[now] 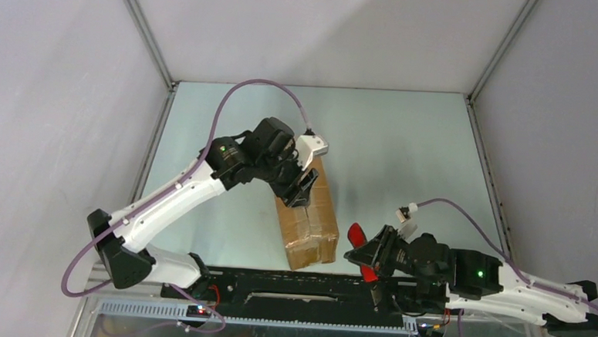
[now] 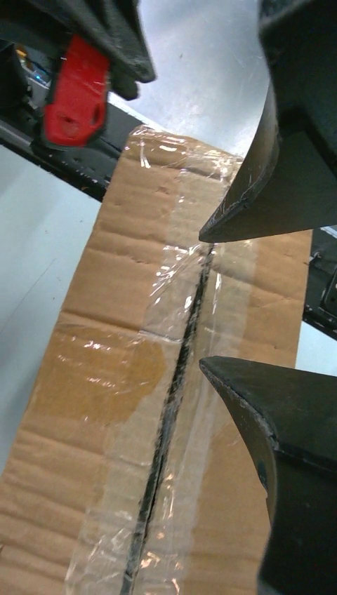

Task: Unpack the express box
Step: Adjust the express box at the center of the board.

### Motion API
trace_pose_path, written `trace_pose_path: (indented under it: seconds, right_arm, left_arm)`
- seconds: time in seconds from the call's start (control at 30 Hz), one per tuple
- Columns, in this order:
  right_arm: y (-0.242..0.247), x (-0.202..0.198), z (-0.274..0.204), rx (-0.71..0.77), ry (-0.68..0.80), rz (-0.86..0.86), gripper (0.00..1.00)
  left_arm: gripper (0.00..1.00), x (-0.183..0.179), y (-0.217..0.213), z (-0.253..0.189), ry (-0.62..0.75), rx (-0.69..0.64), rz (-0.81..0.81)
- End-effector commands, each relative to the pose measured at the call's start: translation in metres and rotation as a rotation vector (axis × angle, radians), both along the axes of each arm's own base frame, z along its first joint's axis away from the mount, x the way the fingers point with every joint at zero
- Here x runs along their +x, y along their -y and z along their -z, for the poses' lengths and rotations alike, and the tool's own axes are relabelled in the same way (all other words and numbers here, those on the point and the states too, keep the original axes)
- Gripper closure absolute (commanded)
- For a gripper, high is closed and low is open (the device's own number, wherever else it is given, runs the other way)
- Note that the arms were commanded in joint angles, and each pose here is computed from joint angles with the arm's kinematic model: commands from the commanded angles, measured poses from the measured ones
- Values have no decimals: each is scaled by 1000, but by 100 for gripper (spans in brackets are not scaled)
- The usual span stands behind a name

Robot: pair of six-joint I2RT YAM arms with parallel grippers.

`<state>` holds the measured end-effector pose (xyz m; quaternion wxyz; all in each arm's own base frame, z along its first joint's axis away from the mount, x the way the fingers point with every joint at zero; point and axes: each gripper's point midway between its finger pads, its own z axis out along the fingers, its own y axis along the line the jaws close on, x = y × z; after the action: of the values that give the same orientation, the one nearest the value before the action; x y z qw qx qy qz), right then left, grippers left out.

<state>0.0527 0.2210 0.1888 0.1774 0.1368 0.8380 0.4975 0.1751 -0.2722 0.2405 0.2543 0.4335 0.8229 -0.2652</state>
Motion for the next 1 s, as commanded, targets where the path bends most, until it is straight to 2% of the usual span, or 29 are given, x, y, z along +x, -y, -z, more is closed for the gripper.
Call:
trace_pose_path:
  seconds: [0.0,0.17,0.37,0.63,0.97]
  right_arm:
    - [-26,-6,-14,114,-64,-19,100]
    - [-44,3,-15,145,-61,7,100]
    - [-43,35,16,95,-85,217,100]
    - [-34,85,21,65,34,464,100]
    - [-5,150,5,-25,208,572,100]
  left_arm:
    - [36,17,12,-8,14,-57,-74]
    - [36,24,14,-4,2,-56,-95]
    - [37,22,17,-2,-26,-62,-94]
    - [36,20,12,-12,-13,-76,-115]
    - [36,14,10,-11,-30,-85,-110]
